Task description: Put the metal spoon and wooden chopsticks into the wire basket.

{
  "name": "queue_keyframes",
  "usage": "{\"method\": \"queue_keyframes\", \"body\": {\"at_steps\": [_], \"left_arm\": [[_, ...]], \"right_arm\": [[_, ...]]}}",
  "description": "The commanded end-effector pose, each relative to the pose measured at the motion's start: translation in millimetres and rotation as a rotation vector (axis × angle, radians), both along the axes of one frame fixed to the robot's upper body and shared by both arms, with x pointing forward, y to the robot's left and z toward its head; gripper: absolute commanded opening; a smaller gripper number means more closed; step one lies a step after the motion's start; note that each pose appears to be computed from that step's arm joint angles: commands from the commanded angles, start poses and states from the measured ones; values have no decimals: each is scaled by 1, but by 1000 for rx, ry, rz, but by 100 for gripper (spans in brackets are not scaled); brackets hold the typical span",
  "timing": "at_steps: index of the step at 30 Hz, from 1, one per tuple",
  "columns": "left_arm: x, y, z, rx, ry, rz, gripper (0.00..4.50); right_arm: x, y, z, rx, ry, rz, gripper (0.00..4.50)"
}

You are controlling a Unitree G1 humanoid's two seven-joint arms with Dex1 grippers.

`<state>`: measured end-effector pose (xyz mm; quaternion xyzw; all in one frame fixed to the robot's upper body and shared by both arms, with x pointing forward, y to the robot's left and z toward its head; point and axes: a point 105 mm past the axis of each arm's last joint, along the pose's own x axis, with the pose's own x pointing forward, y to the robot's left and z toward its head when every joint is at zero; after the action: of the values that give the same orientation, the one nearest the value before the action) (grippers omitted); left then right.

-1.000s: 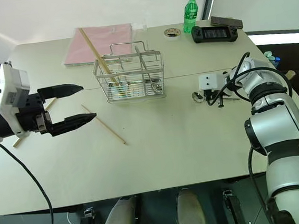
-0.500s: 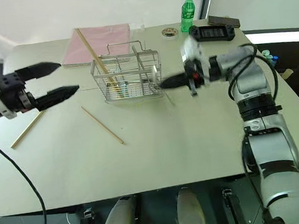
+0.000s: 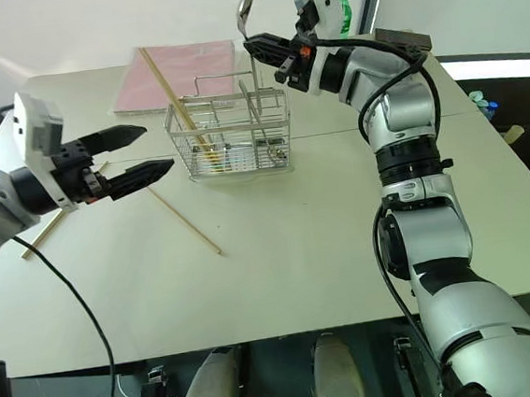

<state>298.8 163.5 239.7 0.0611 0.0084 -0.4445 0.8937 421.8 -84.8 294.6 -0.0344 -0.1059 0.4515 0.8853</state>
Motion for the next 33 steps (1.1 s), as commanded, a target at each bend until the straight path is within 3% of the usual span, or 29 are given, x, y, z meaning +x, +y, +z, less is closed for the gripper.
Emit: {"method": "queue_keyframes", "body": {"at_steps": [1,6,7,10,14,16,21,26,30,33], "left_arm": [[-3,-5,0,-4,-46,3,450],[-9,-14,-17,-12,-14,8,450],[-10,-14,-18,-12,-11,11,450],[-10,-12,-20,-12,-7,26,450],[-12,-9,-16,1,-13,21,450],[-11,-7,-11,3,-23,22,450],[-7,0,1,2,-53,47,450],[-5,17,12,22,-85,112,450],[-3,48,15,78,-82,214,450],[3,79,11,135,-60,325,450]], "right_arm": [[4,-2,21,8,-80,-40,5],[6,1,-9,-41,-15,-37,5],[5,3,-13,-40,-2,-30,33],[3,7,-23,-31,34,-18,138],[0,9,-29,-43,32,-32,358],[0,8,-26,-53,12,-52,446],[-19,-2,14,-48,-98,-39,446],[-68,-14,48,-96,-162,120,446],[-108,-26,19,-280,-106,244,446],[-137,-31,-23,-386,10,317,446]]}}
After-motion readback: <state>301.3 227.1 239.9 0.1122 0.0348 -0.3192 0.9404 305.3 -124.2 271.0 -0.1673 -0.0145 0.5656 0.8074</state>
